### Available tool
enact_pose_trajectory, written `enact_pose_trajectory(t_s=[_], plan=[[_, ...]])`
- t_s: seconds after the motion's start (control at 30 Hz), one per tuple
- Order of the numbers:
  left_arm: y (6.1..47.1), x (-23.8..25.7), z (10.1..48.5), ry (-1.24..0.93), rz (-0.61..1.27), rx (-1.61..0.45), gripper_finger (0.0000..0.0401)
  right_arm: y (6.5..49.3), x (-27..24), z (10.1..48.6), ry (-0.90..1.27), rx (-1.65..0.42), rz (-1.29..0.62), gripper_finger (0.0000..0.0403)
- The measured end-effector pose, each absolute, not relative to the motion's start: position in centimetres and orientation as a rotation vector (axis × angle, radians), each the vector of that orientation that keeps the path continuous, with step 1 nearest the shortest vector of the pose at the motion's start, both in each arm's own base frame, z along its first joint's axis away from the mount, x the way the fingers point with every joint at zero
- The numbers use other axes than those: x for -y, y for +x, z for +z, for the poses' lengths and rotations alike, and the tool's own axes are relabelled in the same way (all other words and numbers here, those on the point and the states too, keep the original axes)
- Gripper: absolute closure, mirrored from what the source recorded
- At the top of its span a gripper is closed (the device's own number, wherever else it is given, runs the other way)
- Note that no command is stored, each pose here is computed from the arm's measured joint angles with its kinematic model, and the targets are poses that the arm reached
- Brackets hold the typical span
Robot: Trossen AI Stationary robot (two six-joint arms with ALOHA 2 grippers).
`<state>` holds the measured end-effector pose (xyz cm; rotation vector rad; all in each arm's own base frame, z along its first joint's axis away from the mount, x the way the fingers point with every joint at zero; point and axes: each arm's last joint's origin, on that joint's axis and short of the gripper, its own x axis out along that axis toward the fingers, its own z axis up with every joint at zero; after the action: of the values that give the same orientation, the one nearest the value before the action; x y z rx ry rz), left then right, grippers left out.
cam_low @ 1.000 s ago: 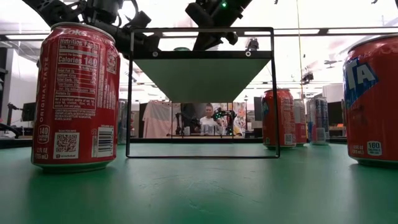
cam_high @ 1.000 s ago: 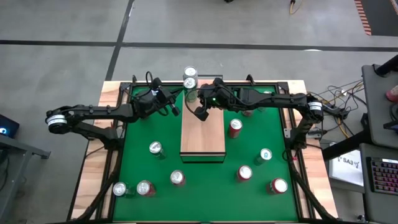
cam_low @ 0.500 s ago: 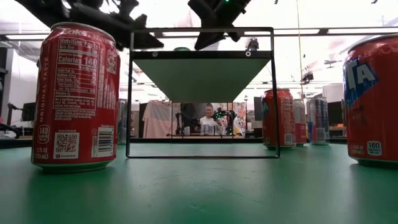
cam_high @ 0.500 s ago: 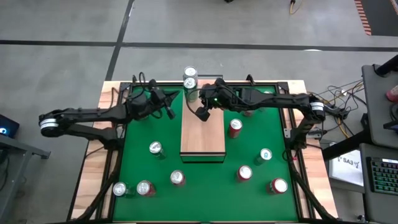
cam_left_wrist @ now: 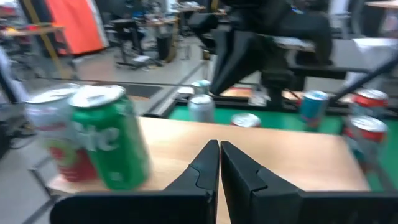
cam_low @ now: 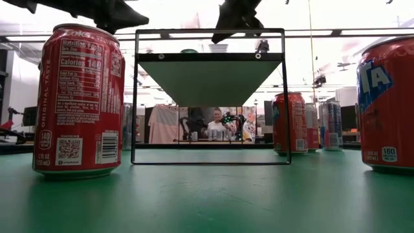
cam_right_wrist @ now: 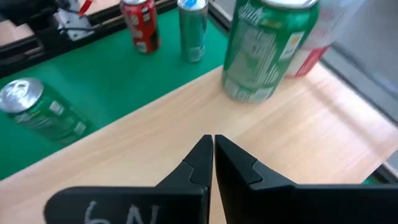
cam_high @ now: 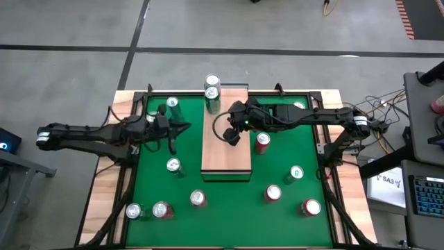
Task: Place canned beverage on shelf
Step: Put the white can on the shelf
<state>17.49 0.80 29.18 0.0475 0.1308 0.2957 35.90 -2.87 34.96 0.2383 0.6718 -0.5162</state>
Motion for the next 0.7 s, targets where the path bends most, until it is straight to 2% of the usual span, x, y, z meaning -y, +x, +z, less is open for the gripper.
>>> enact_pose_trajectory(t_s=[0.37, 0.7], plan=[[17.3, 1.7, 28.4, -0.033, 0.073, -0.205, 0.0401, 35.0, -0.4, 34.1, 0.46, -0.85, -0.32, 0.0394], [17.4, 1.8, 28.3, -0.058, 0.049, -0.214, 0.0401, 32.9, -2.8, 32.8, 0.623, -1.119, -0.339, 0.0394]])
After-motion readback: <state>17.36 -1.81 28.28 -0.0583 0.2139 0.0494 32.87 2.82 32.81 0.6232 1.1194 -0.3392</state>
